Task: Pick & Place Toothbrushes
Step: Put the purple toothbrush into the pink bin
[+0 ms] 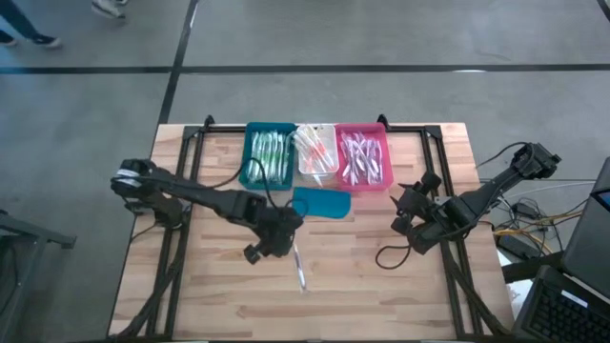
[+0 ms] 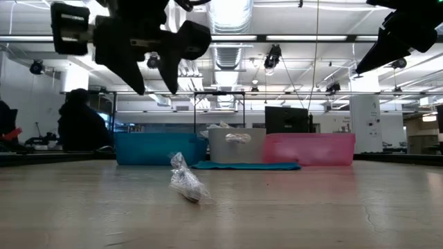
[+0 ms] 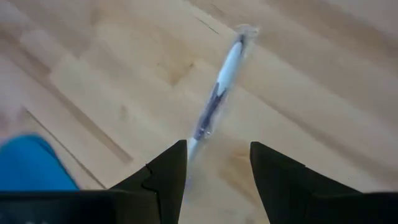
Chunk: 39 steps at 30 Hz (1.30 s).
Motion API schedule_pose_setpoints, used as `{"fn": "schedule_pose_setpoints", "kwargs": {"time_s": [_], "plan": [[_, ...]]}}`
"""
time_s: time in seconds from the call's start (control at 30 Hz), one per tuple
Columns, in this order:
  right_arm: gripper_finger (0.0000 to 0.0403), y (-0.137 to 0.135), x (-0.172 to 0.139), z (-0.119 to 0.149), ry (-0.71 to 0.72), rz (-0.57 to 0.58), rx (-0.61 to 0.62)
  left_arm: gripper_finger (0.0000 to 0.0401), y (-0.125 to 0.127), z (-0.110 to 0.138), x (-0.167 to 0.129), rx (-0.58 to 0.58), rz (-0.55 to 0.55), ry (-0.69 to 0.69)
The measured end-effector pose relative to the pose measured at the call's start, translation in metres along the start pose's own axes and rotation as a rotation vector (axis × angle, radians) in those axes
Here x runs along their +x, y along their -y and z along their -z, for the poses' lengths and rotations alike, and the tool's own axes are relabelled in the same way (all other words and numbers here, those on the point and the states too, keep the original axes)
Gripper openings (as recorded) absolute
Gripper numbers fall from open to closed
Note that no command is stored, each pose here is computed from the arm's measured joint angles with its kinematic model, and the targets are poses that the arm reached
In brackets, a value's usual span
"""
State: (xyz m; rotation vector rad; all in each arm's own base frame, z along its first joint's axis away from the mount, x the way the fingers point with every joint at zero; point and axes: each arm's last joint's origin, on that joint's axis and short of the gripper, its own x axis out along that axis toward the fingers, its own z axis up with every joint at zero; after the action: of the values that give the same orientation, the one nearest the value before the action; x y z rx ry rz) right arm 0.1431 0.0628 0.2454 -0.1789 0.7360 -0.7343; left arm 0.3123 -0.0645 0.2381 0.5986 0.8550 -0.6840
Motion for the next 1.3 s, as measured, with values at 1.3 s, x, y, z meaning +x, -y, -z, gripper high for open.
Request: {"fn": "schedule_pose_setpoints", "kwargs": {"time_s": [1.3], "plan": [[0.0205,-0.001,0.0,0.0,0.006,-0.006,-0.013,0.0181,-0.004,0.016,0.074,0.461,-0.132,-0.224]]}}
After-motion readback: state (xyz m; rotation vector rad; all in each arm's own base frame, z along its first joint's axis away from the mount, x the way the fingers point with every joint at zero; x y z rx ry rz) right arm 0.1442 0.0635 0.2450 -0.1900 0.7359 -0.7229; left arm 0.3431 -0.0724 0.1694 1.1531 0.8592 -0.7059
